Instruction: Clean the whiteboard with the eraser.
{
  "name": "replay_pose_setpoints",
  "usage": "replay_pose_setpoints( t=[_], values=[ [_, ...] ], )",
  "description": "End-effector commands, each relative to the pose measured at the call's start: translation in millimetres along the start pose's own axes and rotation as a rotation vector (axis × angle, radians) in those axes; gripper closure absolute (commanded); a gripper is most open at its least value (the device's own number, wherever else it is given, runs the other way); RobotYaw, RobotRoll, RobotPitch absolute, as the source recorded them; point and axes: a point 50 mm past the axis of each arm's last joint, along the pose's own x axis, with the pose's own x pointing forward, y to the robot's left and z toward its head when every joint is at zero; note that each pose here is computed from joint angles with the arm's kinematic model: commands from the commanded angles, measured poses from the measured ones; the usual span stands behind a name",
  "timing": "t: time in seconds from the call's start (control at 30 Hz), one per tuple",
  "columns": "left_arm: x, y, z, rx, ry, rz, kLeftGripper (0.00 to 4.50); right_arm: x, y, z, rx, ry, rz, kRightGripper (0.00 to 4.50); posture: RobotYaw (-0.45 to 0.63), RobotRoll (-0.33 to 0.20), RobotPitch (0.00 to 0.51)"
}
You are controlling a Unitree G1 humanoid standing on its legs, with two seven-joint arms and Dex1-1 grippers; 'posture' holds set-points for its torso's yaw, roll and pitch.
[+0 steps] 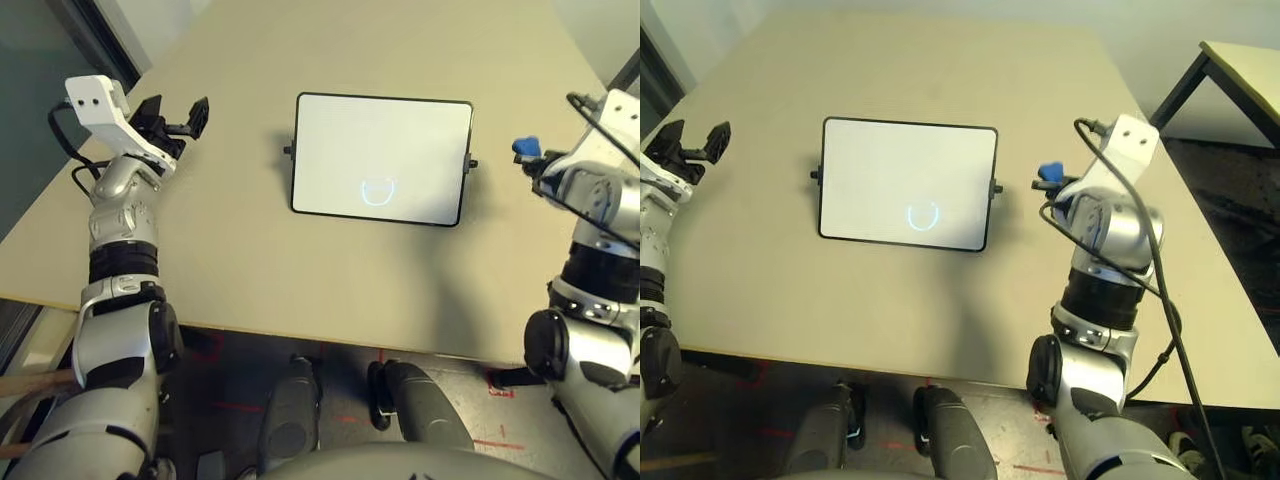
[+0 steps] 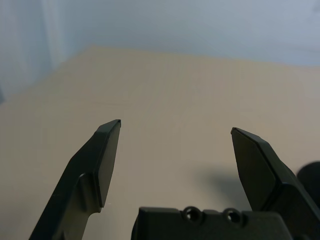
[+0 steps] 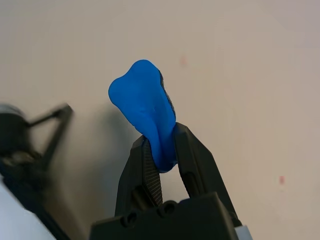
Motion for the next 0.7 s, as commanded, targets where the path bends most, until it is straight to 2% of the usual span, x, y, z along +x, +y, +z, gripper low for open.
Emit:
replay_pose_setpoints(
  t=[0.03, 0.2, 0.43, 0.57, 0.7],
  values=[
    [0, -2, -8, -0.002, 0.028, -0.015, 0.0, 7, -4, -24, 0.046, 0.09, -0.027, 3.94, -0.04, 0.0, 0.116],
    [0, -4, -10, -0.007, 0.047, -0.032, 0.0, 15, -11, -41, 0.074, 0.135, -0.062, 3.94, -0.04, 0.0, 0.116],
    [1, -7, -15, -0.022, 0.055, -0.034, 0.0, 19, -14, -51, 0.088, 0.147, -0.069, 3.94, -0.04, 0.0, 0.109],
    [1, -12, -20, -0.043, 0.058, -0.031, 0.0, 19, -15, -54, 0.082, 0.143, -0.059, 2.62, -0.04, 0.0, 0.11],
    [4, -19, -24, -0.061, 0.065, -0.037, 0.0, 20, -19, -43, 0.062, 0.092, -0.035, 1.25, -0.05, 0.0, 0.12]
  ],
)
